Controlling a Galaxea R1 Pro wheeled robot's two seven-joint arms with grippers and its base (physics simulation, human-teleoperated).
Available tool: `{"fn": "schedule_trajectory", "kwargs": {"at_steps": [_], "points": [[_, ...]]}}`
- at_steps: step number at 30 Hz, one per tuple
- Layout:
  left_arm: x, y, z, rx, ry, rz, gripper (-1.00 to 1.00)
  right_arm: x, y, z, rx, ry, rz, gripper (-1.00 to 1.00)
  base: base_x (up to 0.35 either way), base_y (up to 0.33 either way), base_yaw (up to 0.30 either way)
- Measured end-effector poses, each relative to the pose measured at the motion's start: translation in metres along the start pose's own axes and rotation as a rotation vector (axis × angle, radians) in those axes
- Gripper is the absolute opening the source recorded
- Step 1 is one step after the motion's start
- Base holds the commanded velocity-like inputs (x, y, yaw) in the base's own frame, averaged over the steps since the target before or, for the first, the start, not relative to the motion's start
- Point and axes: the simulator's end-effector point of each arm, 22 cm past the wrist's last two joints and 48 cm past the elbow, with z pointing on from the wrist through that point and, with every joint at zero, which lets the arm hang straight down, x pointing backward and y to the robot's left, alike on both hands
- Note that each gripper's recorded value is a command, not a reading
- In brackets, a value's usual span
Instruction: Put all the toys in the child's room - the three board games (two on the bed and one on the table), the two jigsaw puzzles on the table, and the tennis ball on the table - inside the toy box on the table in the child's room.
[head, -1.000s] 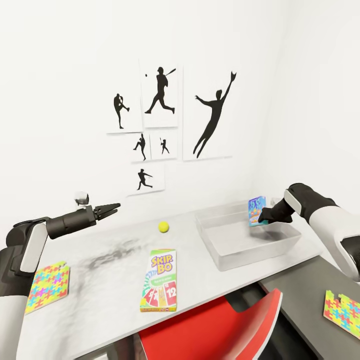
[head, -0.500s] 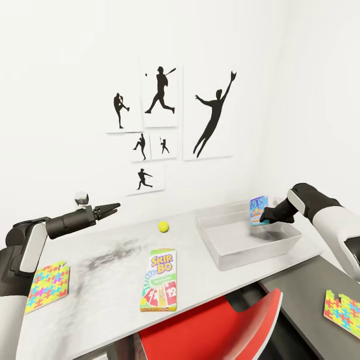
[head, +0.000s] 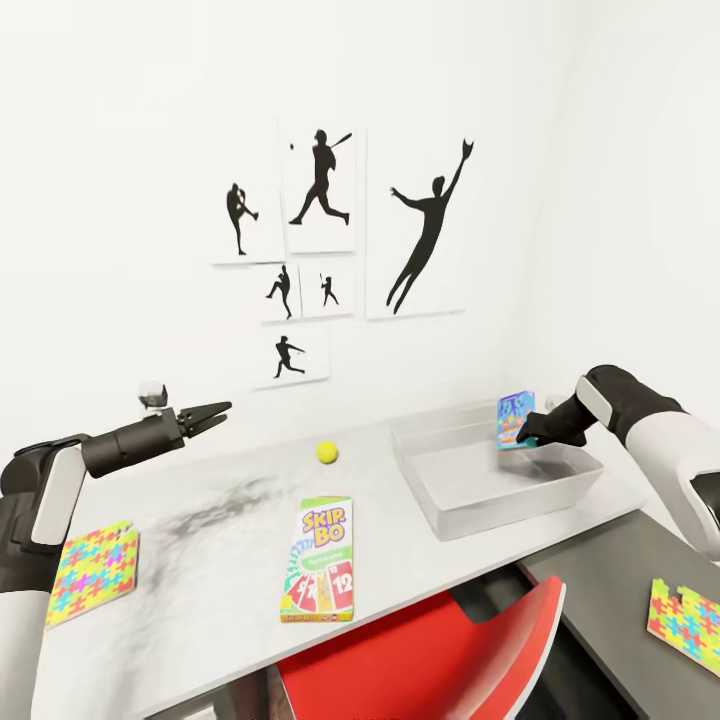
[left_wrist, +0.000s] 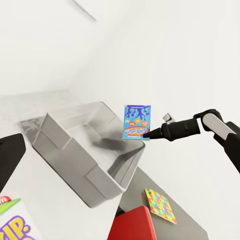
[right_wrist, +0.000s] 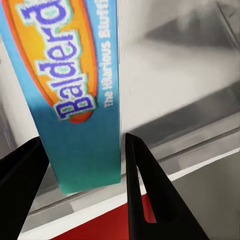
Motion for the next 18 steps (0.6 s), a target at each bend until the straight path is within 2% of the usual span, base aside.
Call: {"fn": "schedule_trajectory", "kwargs": {"at_steps": [13,18], "points": [[0.006,0.011,0.003,-0.009,0.008,-0.017,1.00,-0.012,0.008,0.003,-0.007,-0.023,-0.021,-1.00,0.000,0.000,0.000],[0.008,0.015,0.004,-0.012,0.012,-0.023,1.00,-0.026,0.010,-0.004,-0.011,-0.045,-0.021,-1.00,0.000,0.000,0.000]]}}
